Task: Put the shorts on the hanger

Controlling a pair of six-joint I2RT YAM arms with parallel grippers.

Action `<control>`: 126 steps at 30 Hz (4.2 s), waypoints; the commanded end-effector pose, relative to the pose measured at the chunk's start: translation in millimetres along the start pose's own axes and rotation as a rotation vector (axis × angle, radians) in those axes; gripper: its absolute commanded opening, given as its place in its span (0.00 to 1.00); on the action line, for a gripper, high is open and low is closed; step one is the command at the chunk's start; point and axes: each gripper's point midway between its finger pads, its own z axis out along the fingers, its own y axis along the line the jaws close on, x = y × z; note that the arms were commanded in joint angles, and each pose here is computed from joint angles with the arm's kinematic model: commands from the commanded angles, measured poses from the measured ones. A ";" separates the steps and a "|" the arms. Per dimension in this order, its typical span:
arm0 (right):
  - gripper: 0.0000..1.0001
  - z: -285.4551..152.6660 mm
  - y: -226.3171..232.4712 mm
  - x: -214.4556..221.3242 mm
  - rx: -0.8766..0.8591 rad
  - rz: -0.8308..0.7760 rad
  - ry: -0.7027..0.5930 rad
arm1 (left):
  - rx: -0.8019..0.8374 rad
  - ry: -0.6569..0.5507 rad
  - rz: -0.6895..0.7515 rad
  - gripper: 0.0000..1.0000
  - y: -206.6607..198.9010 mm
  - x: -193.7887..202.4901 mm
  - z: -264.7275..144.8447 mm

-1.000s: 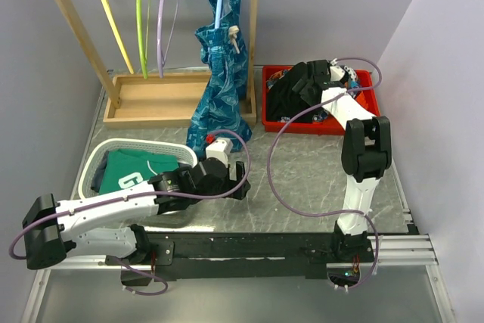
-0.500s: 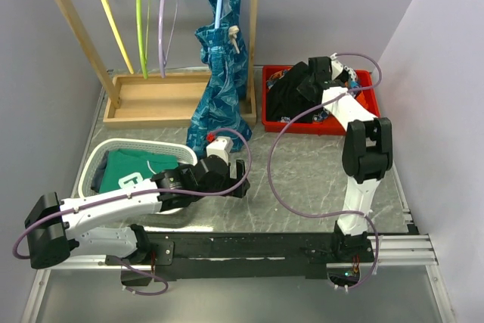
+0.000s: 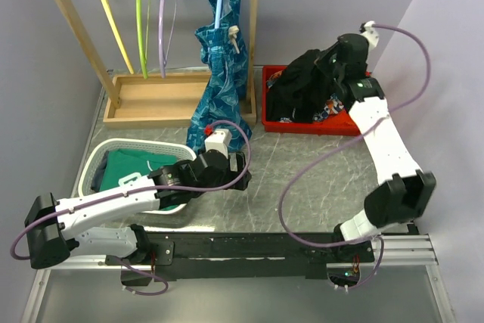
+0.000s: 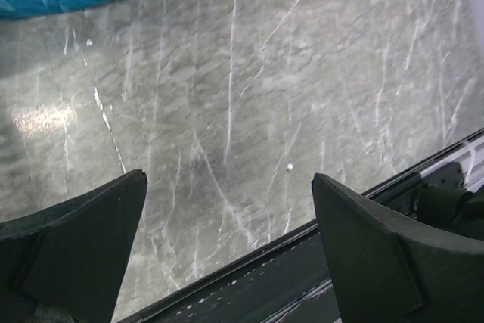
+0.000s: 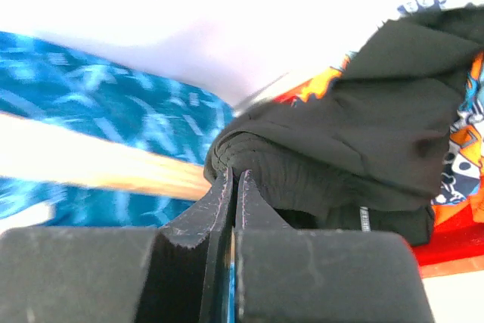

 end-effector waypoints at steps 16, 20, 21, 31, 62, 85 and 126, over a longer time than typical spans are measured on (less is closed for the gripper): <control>0.00 -255.0 115.9 -147.1 -0.353 -0.034 -0.399 | 0.285 -0.242 0.046 0.91 -80.2 -105.0 -60.6; 0.00 -276.5 116.4 -149.8 -0.394 -0.024 -0.396 | 0.331 -0.269 0.054 0.89 -91.4 -119.2 -75.6; 0.00 -279.2 117.3 -147.2 -0.402 -0.025 -0.387 | 0.343 -0.266 0.056 0.88 -93.2 -118.8 -77.4; 0.00 -223.4 85.7 -0.9 -0.317 -0.089 -0.070 | 0.441 -0.224 0.015 0.88 -98.7 -95.0 -78.1; 0.00 -191.6 14.1 127.3 -0.103 -0.276 0.192 | -0.052 -0.220 -0.224 0.89 -113.4 20.9 112.5; 0.00 -232.6 -66.0 65.8 0.035 -0.254 0.099 | -0.181 -0.302 -0.243 0.01 5.9 -38.3 -52.5; 0.63 -164.6 -67.1 265.0 -0.078 -0.455 0.494 | -0.190 0.013 -0.153 0.61 76.0 3.0 -18.1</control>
